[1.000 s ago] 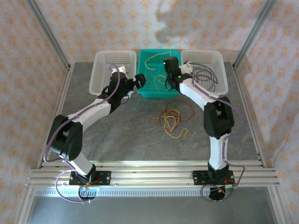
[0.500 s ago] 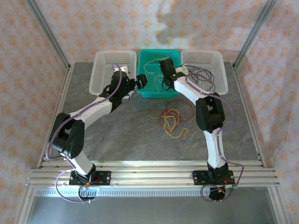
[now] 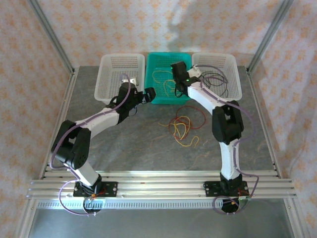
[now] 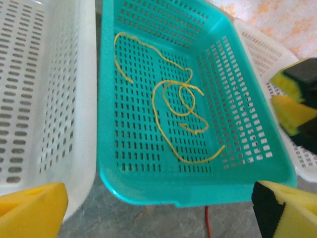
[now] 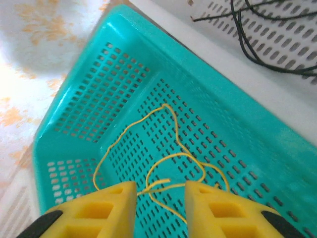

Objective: Untangle the cables

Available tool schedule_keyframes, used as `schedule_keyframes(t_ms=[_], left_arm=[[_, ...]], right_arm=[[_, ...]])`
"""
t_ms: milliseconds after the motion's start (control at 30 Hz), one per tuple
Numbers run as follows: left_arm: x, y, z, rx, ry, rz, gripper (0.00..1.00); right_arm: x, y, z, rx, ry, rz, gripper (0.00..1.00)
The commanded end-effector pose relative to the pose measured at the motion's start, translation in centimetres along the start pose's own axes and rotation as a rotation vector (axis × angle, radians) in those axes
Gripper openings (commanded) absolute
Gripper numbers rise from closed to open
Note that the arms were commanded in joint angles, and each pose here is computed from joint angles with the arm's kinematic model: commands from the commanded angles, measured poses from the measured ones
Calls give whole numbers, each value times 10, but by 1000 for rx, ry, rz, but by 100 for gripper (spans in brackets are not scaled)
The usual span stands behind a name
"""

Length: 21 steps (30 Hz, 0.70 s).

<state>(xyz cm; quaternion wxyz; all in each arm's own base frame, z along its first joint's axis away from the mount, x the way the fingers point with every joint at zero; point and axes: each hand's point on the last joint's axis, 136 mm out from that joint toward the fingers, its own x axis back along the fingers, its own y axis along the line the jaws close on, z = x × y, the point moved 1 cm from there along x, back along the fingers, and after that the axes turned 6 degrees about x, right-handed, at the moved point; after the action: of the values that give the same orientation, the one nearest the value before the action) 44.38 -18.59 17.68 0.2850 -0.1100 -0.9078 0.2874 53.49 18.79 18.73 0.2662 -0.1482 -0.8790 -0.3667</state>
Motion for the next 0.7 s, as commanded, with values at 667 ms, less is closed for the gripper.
schedule_keyframes(t_ms=[667], left_arm=[[51,-60,131,-51,126,123,96]], right_arm=[[149,-123,70,484,335,-269,29]])
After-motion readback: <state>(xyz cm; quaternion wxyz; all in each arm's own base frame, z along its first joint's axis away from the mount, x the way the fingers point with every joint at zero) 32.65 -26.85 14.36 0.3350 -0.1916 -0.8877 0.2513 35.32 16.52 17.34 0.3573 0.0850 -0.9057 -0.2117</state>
